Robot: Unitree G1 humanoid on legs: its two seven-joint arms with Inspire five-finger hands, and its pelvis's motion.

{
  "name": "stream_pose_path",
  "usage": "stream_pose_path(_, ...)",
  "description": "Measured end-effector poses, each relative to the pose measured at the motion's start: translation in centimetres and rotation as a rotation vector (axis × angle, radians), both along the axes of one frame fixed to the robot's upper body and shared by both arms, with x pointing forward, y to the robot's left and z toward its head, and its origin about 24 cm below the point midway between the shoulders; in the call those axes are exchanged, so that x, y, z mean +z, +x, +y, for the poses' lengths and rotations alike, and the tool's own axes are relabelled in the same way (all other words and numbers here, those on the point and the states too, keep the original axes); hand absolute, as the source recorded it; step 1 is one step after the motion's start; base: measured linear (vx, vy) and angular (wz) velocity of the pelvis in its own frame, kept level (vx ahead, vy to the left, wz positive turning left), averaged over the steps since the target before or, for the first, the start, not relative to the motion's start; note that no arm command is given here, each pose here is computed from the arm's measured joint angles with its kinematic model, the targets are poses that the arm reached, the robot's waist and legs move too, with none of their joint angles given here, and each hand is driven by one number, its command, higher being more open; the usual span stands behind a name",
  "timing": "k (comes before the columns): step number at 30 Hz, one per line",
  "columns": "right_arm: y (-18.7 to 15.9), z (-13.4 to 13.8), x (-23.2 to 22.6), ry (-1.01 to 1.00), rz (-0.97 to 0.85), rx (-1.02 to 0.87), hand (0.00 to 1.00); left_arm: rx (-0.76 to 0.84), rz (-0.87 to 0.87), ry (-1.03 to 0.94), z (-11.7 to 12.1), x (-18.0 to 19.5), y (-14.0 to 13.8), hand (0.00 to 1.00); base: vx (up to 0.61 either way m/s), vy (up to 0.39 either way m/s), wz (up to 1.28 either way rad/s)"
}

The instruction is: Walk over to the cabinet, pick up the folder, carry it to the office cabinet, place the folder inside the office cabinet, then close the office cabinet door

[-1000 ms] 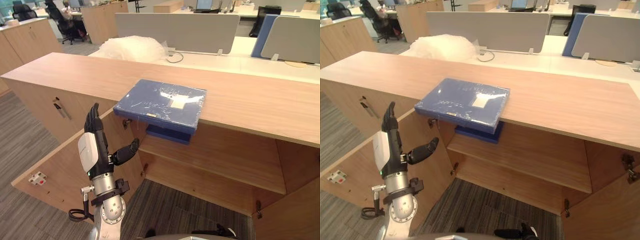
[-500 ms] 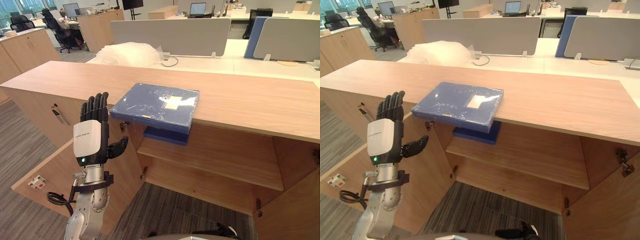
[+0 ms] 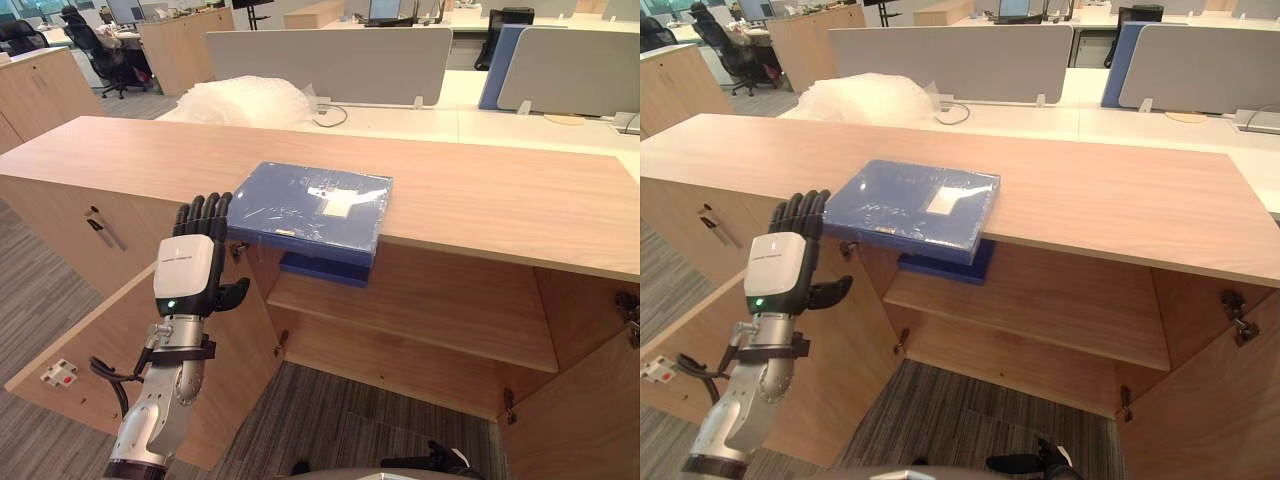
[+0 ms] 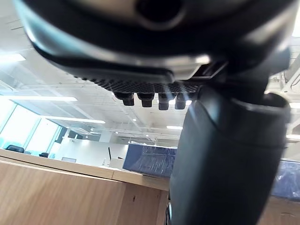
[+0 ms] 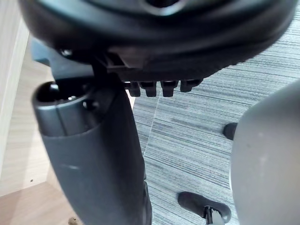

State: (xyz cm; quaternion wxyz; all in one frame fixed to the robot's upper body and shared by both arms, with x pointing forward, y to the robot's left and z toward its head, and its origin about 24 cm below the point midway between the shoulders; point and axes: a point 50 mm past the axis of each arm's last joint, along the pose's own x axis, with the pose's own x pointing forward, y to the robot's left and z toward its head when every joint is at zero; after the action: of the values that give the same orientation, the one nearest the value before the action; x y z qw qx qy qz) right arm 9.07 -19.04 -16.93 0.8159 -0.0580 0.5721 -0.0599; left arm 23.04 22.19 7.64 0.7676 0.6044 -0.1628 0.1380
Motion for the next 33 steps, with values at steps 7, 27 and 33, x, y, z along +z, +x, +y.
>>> stream_pose_path(7,0.2,0.0,0.0,0.001,-0.005,-0.003,1.00,-0.027,0.008,0.019,-0.4,0.0,1.5,1.00,0.00,0.003,-0.02)
stream_pose_path(27,0.1,-0.6,0.1,0.009,-0.012,-0.089,1.00,-0.116,0.010,0.090,-1.9,0.9,4.3,1.00,0.00,0.004,-0.02)
stream_pose_path(33,0.1,-0.7,0.1,0.009,-0.016,-0.097,1.00,-0.109,0.025,0.103,-1.8,1.0,5.3,0.00,-0.01,0.007,-0.04)
